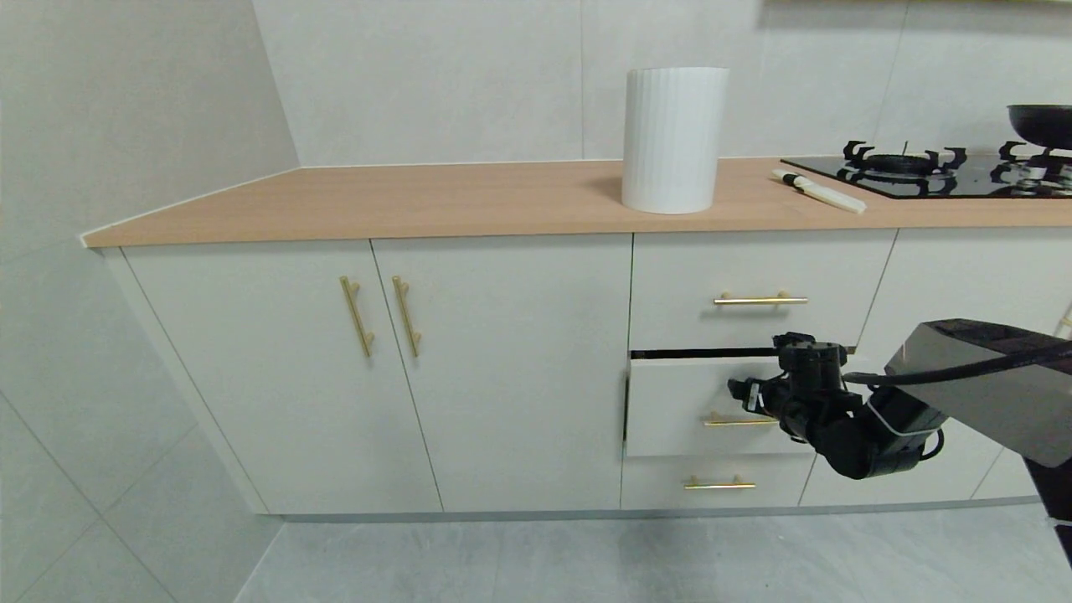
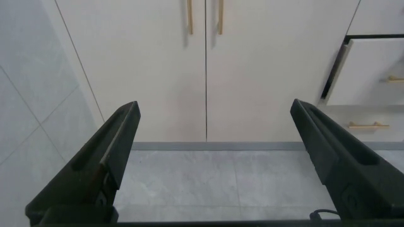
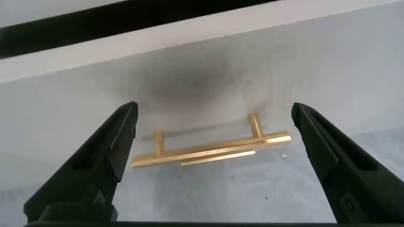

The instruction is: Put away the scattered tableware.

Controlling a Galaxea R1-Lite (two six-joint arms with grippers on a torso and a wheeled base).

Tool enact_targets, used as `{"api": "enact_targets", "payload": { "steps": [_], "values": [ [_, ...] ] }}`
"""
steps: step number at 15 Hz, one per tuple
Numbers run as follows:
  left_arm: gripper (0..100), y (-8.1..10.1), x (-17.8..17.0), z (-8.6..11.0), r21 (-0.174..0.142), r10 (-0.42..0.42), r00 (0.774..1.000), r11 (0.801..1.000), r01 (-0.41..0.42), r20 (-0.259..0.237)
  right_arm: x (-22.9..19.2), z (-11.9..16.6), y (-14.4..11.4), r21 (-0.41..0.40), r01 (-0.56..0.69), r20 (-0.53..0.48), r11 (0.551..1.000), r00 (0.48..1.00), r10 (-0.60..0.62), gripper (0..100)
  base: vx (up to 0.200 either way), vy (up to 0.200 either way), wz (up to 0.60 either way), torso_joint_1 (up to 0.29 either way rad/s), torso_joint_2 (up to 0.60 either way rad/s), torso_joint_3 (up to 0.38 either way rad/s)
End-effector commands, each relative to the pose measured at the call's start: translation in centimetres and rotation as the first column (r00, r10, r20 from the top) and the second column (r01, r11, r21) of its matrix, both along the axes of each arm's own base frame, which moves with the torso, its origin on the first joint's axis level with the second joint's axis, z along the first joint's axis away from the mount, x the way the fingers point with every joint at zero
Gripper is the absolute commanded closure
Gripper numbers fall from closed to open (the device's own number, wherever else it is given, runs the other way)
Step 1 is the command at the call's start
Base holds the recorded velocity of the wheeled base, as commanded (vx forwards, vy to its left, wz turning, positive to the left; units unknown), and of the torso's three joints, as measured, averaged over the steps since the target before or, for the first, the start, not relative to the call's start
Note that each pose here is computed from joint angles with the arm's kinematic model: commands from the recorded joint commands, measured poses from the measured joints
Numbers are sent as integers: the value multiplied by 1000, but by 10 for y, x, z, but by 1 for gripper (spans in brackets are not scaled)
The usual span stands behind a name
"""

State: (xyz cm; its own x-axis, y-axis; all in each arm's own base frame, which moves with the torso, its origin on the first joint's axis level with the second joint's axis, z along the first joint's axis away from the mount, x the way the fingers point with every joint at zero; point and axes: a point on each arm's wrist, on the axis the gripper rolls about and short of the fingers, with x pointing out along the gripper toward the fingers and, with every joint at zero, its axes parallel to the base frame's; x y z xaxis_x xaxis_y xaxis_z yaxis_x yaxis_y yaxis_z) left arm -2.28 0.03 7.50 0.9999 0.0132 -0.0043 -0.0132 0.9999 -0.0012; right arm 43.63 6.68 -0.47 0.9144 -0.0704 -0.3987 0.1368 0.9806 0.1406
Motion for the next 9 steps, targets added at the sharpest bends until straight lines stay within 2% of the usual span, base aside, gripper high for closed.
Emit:
{"api": "enact_targets", "payload": {
  "steps": [1, 9],
  "values": [
    [0, 0, 0, 0, 0, 1, 1000, 1000, -1, 0, 7, -7, -5, 15, 17, 6, 1000, 1000, -17, 0, 0, 0, 0, 0, 0, 0],
    [0, 0, 0, 0, 0, -1, 1000, 1000, 1, 0, 32, -13, -7, 82, 52, 65, 995, 996, -57, 0, 0, 0, 0, 0, 0, 0]
  ]
}}
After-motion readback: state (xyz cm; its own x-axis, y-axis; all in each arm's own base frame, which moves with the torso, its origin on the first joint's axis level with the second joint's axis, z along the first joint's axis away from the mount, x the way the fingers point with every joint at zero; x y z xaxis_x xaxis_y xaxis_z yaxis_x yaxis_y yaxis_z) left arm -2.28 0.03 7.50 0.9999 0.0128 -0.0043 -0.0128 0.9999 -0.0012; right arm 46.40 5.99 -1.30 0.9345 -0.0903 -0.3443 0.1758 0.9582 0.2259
